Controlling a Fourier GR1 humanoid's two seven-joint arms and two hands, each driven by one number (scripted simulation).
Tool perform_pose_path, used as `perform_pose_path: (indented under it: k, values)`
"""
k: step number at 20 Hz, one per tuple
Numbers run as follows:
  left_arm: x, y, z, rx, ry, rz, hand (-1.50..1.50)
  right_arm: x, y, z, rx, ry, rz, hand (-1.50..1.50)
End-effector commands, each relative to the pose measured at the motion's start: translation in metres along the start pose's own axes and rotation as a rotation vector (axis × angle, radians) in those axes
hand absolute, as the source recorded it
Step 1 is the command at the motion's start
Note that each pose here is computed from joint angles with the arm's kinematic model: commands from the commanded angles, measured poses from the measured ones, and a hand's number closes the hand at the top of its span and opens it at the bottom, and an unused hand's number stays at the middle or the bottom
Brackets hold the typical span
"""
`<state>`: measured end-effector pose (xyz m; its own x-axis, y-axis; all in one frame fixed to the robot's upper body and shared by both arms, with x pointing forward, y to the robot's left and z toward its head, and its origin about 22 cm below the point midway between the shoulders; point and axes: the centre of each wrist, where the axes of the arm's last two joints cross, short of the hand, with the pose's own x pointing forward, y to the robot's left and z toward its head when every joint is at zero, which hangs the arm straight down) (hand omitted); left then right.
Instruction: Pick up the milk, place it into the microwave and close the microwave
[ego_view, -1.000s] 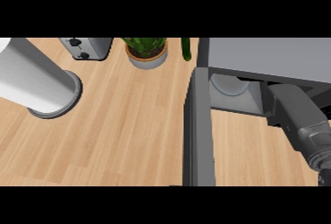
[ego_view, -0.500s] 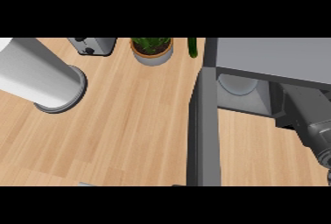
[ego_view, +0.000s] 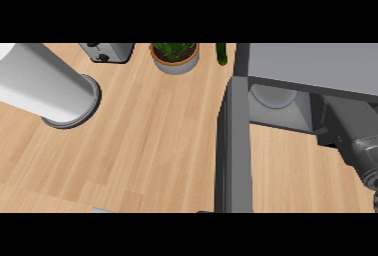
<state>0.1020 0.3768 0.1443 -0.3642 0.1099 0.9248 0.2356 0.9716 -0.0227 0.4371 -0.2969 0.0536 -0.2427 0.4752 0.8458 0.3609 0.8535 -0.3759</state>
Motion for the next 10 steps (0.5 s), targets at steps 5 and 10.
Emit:
perform_pose_path:
  k: [5,10]
  values:
    - [-0.001,0.003,-0.009,-0.033,0.008,-0.019,-1.5,0.024,0.025,-0.011,0.202,-0.012,0.044,-1.5]
    - [-0.009,0.005,-0.014,-0.029,0.028,-0.003,-1.5,0.047,0.059,-0.012,0.174,0.001,0.041,-1.5]
